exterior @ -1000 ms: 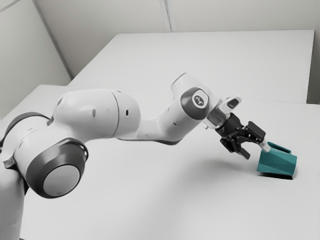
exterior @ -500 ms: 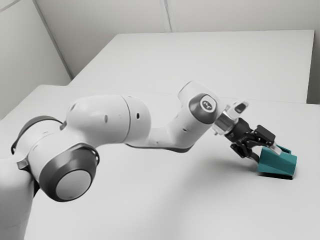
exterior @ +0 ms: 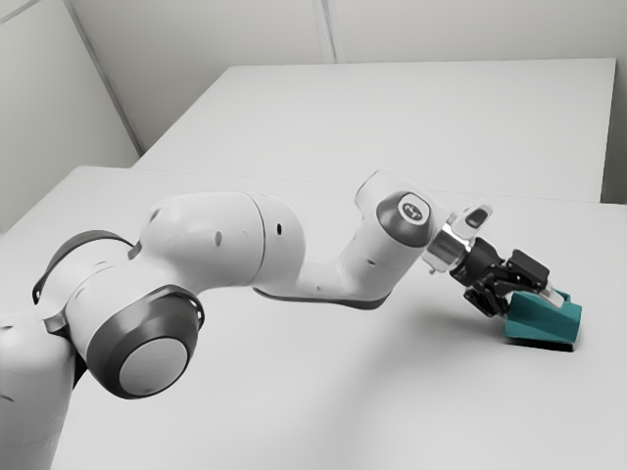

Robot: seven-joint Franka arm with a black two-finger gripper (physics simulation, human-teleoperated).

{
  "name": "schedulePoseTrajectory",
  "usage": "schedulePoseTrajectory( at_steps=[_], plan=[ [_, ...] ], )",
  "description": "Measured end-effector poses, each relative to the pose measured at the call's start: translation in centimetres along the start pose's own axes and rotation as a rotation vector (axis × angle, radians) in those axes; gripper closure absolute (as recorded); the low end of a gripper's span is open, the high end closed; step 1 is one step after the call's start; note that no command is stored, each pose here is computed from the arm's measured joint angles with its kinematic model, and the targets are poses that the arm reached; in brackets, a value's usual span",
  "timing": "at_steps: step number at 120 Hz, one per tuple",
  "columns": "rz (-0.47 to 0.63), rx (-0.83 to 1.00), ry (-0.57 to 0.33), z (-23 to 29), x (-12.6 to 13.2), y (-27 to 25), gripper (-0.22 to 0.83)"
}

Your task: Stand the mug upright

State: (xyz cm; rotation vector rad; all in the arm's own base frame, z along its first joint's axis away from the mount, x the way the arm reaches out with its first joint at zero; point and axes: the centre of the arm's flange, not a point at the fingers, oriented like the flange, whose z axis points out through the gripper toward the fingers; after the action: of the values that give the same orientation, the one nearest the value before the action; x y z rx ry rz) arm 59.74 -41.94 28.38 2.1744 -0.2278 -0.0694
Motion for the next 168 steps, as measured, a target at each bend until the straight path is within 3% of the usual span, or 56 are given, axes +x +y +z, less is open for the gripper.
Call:
schedulePoseTrajectory(
  at_steps=[76, 101, 124, 168],
  plan=[
    [0.037, -0.039, 0.002, -0.1, -0.2, 1.8, 0.69],
    [0.073, -0.047, 0.009, -0.8, -0.3, 4.0, 0.76],
    [0.143, -0.022, 0.035, -5.1, -0.9, 7.7, 0.78],
    [0.142, 0.130, 0.096, -18.4, -6.4, 6.1, 0.78]
  ],
)
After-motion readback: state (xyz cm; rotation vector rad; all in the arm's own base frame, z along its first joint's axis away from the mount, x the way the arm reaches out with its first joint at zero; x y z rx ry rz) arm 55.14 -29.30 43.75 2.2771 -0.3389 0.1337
